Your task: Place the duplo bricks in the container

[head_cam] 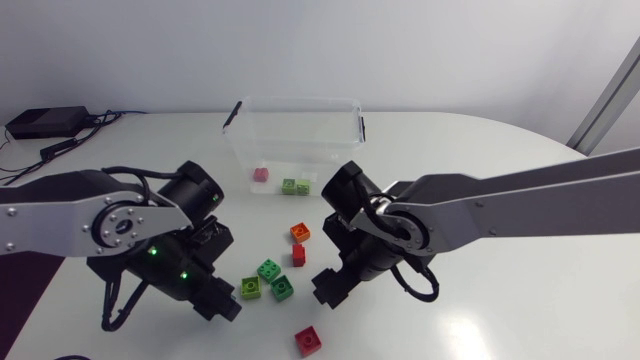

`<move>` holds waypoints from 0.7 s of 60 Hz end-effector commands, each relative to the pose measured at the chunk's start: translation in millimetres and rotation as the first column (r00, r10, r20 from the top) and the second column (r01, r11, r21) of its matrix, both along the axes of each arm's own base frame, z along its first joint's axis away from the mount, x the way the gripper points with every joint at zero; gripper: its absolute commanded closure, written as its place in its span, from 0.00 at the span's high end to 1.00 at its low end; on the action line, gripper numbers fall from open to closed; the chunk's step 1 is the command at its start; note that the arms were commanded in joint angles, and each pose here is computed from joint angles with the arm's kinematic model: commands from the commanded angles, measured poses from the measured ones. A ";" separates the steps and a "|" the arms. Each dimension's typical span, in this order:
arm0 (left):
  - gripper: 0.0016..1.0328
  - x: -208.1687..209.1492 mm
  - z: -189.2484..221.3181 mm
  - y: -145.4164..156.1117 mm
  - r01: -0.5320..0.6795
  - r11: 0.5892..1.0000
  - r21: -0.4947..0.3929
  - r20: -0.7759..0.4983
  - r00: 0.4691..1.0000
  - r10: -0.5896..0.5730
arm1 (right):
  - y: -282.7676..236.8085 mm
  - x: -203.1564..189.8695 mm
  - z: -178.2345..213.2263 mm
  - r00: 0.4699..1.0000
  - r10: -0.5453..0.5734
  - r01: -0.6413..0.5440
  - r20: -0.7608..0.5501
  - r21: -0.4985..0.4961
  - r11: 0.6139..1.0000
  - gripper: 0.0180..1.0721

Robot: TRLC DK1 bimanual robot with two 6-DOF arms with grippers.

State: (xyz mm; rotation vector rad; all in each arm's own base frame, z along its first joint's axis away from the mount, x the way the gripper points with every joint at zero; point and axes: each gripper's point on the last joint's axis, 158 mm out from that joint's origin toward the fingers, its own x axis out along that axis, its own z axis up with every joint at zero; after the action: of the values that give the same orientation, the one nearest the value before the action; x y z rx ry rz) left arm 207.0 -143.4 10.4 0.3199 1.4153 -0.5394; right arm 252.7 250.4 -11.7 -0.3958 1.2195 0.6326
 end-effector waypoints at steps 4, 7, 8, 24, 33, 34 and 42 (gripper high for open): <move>0.27 29.7 29.9 -3.9 -0.018 0.998 -0.056 0.104 0.994 0.024 | -0.9 -2.2 -11.8 0.999 -0.002 0.000 -0.044 -0.050 0.999 0.86; 0.27 37.6 37.6 -2.9 -0.032 0.997 -0.070 0.128 0.991 0.041 | -1.3 -3.8 -15.5 0.998 -0.001 -0.003 -0.060 -0.064 0.998 0.86; 0.27 40.3 40.3 -2.3 -0.036 0.997 -0.074 0.136 0.990 0.046 | -1.1 -3.6 -15.7 0.998 -0.001 -0.003 -0.063 -0.067 0.998 0.86; 0.27 81.3 86.6 0.6 -0.068 0.986 -0.153 0.294 0.949 0.111 | 5.2 -1.4 -22.8 0.997 0.013 -0.019 -0.077 -0.084 0.996 0.73; 0.27 101.3 112.8 2.5 -0.070 0.978 -0.194 0.383 0.913 0.141 | 9.1 1.3 -24.3 0.997 0.024 -0.030 -0.076 -0.084 0.996 0.59; 0.27 103.6 116.0 3.6 -0.073 0.978 -0.198 0.392 0.908 0.147 | 9.4 1.5 -24.4 0.997 0.025 -0.031 -0.076 -0.084 0.996 0.57; 0.27 121.5 139.2 4.7 -0.072 0.970 -0.234 0.464 0.868 0.176 | 10.1 1.4 -29.4 0.996 0.035 -0.044 -0.088 -0.093 0.995 0.43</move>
State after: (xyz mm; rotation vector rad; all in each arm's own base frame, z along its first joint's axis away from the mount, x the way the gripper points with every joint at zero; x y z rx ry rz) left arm 314.4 -138.0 123.3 0.1745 0.9626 -0.4555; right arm 256.6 259.8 -34.3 -0.4479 1.3090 0.6245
